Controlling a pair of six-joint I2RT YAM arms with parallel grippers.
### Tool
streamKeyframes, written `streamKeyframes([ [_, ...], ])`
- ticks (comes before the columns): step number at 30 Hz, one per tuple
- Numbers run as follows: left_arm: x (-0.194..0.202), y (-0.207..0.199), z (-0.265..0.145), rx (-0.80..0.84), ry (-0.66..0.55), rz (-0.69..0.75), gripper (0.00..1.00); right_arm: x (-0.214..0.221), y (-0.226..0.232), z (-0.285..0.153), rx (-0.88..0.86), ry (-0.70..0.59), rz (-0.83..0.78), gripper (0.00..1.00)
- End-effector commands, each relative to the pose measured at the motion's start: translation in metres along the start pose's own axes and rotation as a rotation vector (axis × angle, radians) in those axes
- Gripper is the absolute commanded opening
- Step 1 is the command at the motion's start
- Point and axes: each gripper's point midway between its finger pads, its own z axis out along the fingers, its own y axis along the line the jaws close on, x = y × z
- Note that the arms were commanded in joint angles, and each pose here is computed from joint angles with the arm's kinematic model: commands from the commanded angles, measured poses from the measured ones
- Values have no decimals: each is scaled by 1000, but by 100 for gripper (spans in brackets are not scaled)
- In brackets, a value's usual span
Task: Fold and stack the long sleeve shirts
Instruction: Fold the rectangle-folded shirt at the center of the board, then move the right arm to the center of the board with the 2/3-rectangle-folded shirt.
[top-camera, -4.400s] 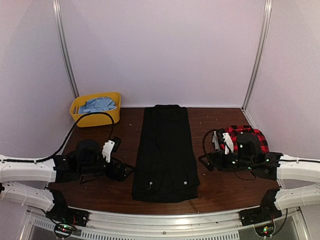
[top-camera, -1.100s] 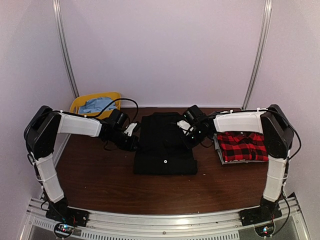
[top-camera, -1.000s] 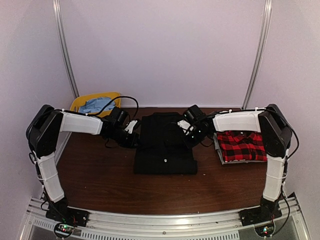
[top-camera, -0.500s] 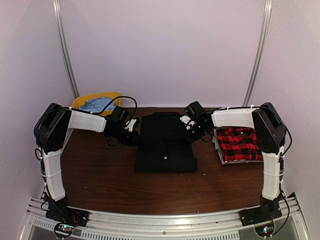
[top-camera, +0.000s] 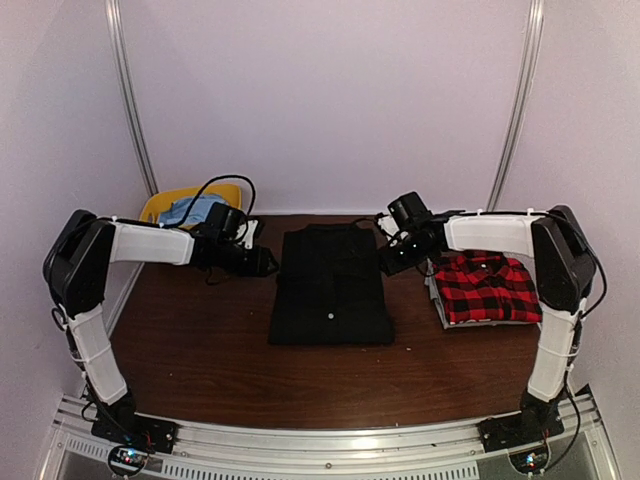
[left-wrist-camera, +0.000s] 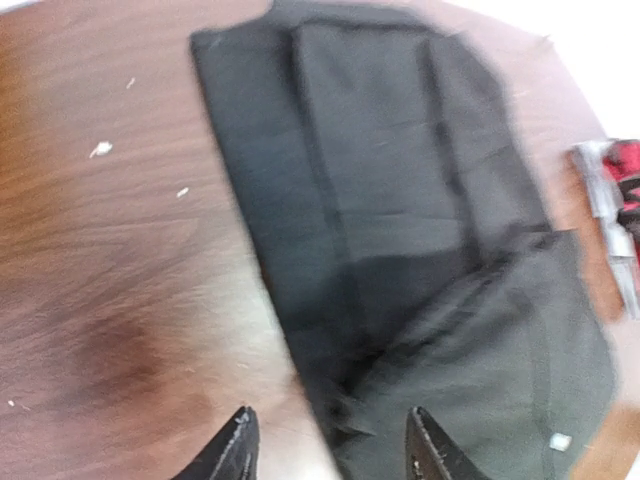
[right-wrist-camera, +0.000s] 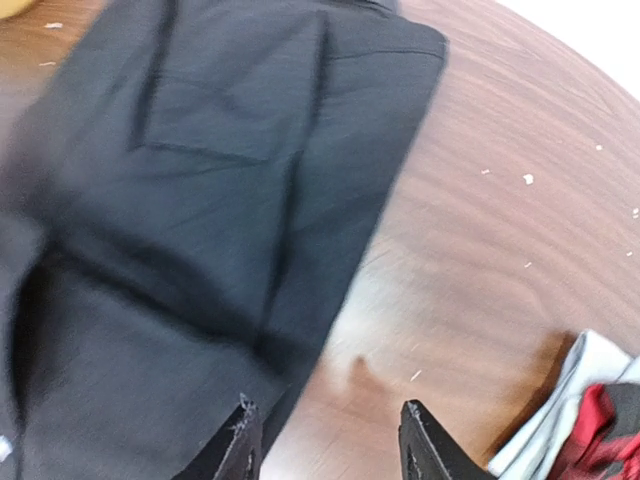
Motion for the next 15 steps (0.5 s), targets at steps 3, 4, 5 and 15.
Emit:
streamKeyframes([
  [3, -19, -67, -38, 262, -188, 68, 56, -1, 77, -36, -315, -115, -15, 50],
  [4, -18, -74, -42, 285, -209, 81, 57, 2, 88, -38, -350, -117, -17, 50],
  [5, -15, -80, -44, 306, -223, 91, 57, 3, 98, -39, -387, -125, -16, 50],
  [15, 10, -84, -3, 379, -145, 79, 58, 20, 130, -11, -539, -89, 36, 51],
])
